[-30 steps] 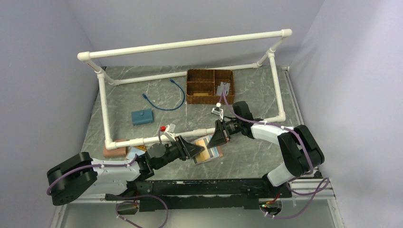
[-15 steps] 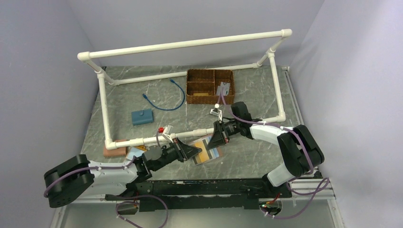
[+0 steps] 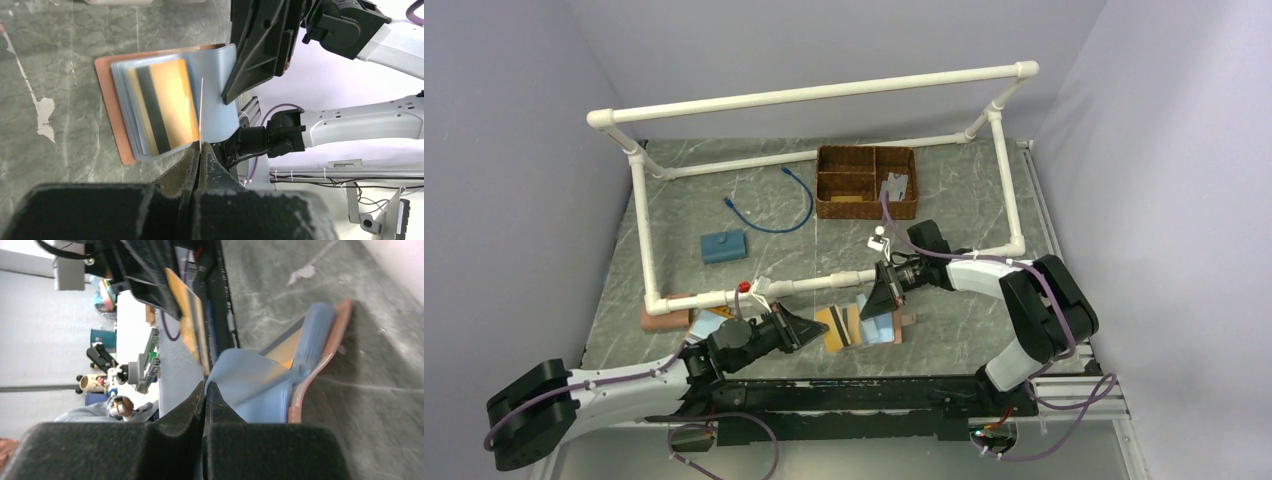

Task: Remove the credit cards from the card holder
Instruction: Remove the credit card from the card holder, then place the credit card in the storage box.

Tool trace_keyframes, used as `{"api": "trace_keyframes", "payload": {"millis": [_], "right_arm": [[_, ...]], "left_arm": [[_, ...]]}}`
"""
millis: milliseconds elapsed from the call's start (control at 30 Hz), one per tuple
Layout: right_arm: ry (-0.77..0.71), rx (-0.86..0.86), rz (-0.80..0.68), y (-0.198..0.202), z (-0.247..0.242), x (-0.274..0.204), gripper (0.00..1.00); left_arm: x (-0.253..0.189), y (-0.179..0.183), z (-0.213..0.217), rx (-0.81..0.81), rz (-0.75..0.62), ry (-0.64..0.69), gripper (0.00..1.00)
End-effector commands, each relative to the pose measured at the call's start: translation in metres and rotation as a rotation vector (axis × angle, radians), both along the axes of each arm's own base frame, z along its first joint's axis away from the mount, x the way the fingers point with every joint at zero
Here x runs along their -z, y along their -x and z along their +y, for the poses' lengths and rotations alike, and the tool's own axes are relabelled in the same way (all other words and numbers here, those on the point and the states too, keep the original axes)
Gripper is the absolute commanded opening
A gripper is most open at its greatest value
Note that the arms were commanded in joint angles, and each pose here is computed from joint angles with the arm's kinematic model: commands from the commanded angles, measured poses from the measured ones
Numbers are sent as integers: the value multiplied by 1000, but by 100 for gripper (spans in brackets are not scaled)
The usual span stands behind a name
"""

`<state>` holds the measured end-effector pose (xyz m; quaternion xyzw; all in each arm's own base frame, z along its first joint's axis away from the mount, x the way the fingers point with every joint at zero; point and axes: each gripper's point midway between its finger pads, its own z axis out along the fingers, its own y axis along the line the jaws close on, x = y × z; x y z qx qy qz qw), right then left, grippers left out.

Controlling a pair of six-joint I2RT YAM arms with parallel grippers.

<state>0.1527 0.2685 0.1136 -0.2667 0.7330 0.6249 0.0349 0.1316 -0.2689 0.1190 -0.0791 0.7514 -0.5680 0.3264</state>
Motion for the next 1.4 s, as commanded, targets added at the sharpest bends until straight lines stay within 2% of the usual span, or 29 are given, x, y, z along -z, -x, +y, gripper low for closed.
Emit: {"api": "trace_keyframes", "payload": {"millis": [0, 100, 300, 600, 700, 833, 933, 1000, 1067, 1133, 1200, 1367], "right_arm": [[60, 15, -48, -9, 2, 14, 0], [107, 30, -68, -13, 0, 22, 0], [221, 25, -225, -24, -11, 32, 0], [396, -69, -456, -38, -38, 39, 32], [481, -97, -559, -50, -53, 44, 35], [607, -41, -729, -74, -80, 43, 39], [548, -6, -786, -80, -85, 22, 40], [448, -11, -841, -77, -81, 0, 45], [332, -42, -940, -69, -73, -24, 56], [225, -75, -1063, -62, -67, -47, 73], [118, -134, -1162, -54, -61, -67, 84], [-61, -217, -1117, -41, -45, -93, 88]], "left_arm": [[25, 0, 16, -50, 61, -43, 0], [29, 1, 19, -48, 63, -77, 0], [20, 0, 23, -48, 8, -117, 0], [-26, -6, 18, -11, -123, -194, 0], [-34, -11, 15, 7, -179, -253, 0], [-51, -21, 7, 33, -244, -316, 0], [-64, -31, -2, 68, -291, -345, 0], [-74, -37, -11, 107, -328, -347, 0], [-82, -40, -21, 169, -373, -350, 0], [-85, -42, -31, 235, -433, -365, 0], [-90, -41, -41, 296, -487, -365, 0], [-109, -38, -64, 404, -620, -312, 0]]}}
